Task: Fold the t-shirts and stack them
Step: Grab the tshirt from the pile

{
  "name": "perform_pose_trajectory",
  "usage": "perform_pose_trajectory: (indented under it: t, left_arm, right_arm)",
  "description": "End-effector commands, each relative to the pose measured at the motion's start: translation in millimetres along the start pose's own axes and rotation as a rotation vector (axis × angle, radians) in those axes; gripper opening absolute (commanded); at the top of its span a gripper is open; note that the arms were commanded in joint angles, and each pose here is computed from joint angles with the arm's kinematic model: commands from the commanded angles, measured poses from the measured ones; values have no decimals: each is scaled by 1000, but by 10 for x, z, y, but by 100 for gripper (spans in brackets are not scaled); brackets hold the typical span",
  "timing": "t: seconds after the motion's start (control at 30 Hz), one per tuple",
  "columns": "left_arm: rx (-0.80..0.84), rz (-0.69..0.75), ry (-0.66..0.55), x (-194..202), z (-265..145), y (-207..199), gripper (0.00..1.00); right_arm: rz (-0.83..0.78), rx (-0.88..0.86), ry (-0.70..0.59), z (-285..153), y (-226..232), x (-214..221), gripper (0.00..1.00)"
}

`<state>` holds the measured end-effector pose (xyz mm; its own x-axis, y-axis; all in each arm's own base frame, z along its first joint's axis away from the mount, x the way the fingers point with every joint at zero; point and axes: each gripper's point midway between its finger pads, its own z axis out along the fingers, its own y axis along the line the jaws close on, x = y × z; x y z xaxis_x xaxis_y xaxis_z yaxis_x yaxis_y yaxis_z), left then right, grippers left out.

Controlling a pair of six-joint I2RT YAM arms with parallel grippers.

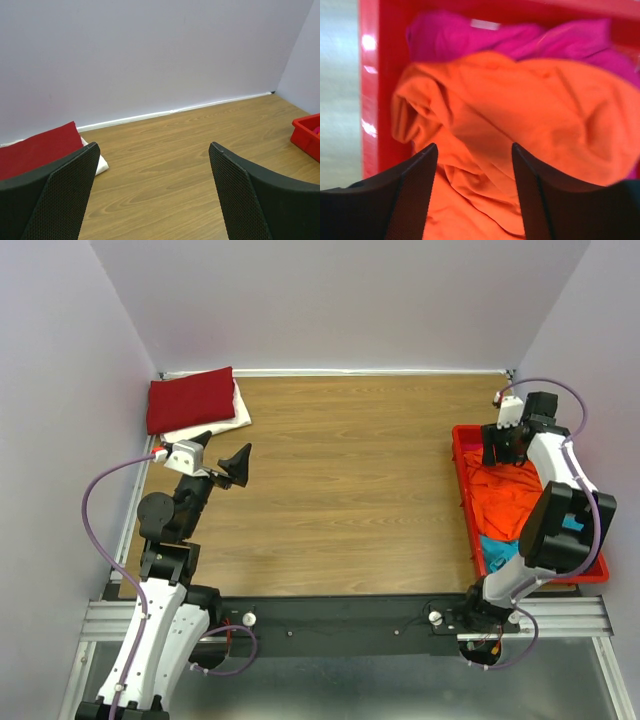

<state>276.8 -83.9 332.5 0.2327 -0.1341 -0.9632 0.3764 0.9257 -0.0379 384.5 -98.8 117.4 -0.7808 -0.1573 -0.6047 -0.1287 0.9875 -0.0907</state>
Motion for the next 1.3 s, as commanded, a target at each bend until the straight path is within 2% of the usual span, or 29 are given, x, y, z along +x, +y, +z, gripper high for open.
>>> perform_pose_trajectory:
  t: [0.0, 0.23, 0.3, 0.43, 0.47, 0.5, 0.67, 0.83, 0.87, 0.9, 0.97, 1.07, 1.1, 1.13, 1.2, 1.27]
  left_arm:
    - [39, -2, -48, -178, 2, -93, 97]
    - [43, -2, -49, -179, -3, -102, 97]
    - [41, -2, -48, -175, 0, -98, 97]
    - [44, -1, -49, -176, -5, -106, 97]
    - [42, -1, -49, -176, -5, -103, 97]
    - [44, -1, -47, -172, -6, -105, 97]
    - [45, -2, -46, -166, -1, -106, 97]
    - [53, -4, -43, -158, 6, -120, 97]
    - [51, -4, -41, -150, 8, -116, 97]
    - [53, -3, -44, -158, 7, -121, 97]
    - [54, -2, -41, -149, 8, -122, 97]
    - [55, -1, -37, -139, 13, -122, 97]
    - [53, -1, -36, -135, 15, -118, 97]
    - [54, 1, -33, -122, 17, -118, 97]
    - [61, 3, -34, -123, 22, -127, 97]
    - [63, 5, -28, -98, 33, -126, 97]
  right_arm:
    - [-98, -57, 163, 131, 41, 371, 65]
    - [-125, -16, 220, 306, -94, 460, 50]
    - [-130, -3, 204, 307, -123, 394, 41]
    - [-131, 5, 153, 212, -125, 267, 15]
    - [-132, 5, 134, 165, -116, 222, 3]
    - [-130, 2, 122, 125, -96, 210, 1]
    - [-103, -21, -52, -317, 42, -181, 1]
    - [-105, -127, -282, -1087, 356, -789, 1]
    - [-123, -141, -353, -1319, 394, -1017, 1]
    - [-135, -198, -427, -1590, 534, -1222, 1]
    - [-140, -272, -476, -1774, 699, -1341, 1]
    - [-187, -407, -643, -2381, 984, -1762, 1]
    - [-226, -425, -727, -2707, 1045, -1958, 1]
    - [-225, -521, -753, -2834, 1189, -2036, 1]
    - [-273, -582, -856, -3219, 1292, -2254, 0]
    - [-266, -721, -885, -3432, 1462, -2292, 0]
